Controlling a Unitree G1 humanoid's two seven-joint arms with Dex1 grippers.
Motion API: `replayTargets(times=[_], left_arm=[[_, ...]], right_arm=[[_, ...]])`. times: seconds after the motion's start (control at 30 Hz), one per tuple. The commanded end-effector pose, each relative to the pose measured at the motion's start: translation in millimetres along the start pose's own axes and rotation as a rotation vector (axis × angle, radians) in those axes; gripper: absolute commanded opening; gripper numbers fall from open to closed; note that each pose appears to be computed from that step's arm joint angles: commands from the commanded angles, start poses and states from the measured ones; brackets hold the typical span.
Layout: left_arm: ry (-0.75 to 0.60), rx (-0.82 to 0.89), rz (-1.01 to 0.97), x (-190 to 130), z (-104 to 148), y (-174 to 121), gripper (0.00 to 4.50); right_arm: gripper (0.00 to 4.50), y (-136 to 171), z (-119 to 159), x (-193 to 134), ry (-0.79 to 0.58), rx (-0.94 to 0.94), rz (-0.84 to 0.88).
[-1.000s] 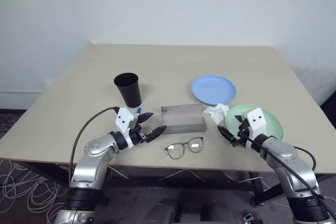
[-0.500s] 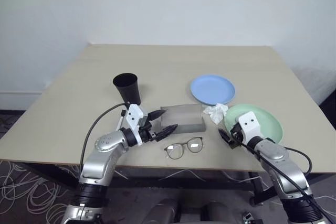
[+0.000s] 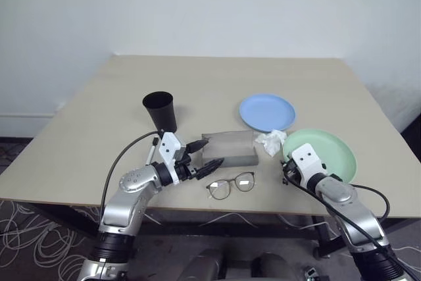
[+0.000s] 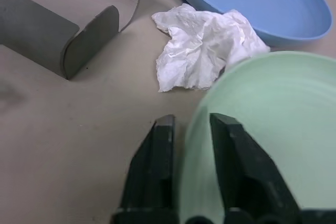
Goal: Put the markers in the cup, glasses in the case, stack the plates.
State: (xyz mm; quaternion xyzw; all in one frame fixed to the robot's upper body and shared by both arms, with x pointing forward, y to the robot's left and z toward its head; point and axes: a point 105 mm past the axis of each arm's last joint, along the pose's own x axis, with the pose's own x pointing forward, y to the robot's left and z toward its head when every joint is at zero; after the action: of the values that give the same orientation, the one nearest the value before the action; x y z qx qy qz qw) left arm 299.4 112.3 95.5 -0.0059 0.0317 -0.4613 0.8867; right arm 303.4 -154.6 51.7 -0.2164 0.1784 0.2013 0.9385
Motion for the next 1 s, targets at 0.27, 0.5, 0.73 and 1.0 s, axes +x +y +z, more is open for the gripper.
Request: replayTargets(times=[0.27, 0.5, 0.73, 1.0], left_arm=[[-0.036, 0.045, -0.018, 6, 13, -3, 4.13], [-0.036, 0.043, -0.014, 7, 12, -3, 4.13], [-0.039, 0.047, -0.007, 7, 12, -3, 4.13], [-0.041, 0.057, 0.002, 9, 15, 6, 4.13]], right_arm=[[0.03, -18, 16, -8, -0.002, -0.062, -0.049], [0.03, -28, 22, -10, 0.018, -0.123, -0.077], [0.03, -43, 34, -8, -0.011, -0.186, -0.137], [0.03, -47, 82, 14, -0.22, -0.376, -0.029]])
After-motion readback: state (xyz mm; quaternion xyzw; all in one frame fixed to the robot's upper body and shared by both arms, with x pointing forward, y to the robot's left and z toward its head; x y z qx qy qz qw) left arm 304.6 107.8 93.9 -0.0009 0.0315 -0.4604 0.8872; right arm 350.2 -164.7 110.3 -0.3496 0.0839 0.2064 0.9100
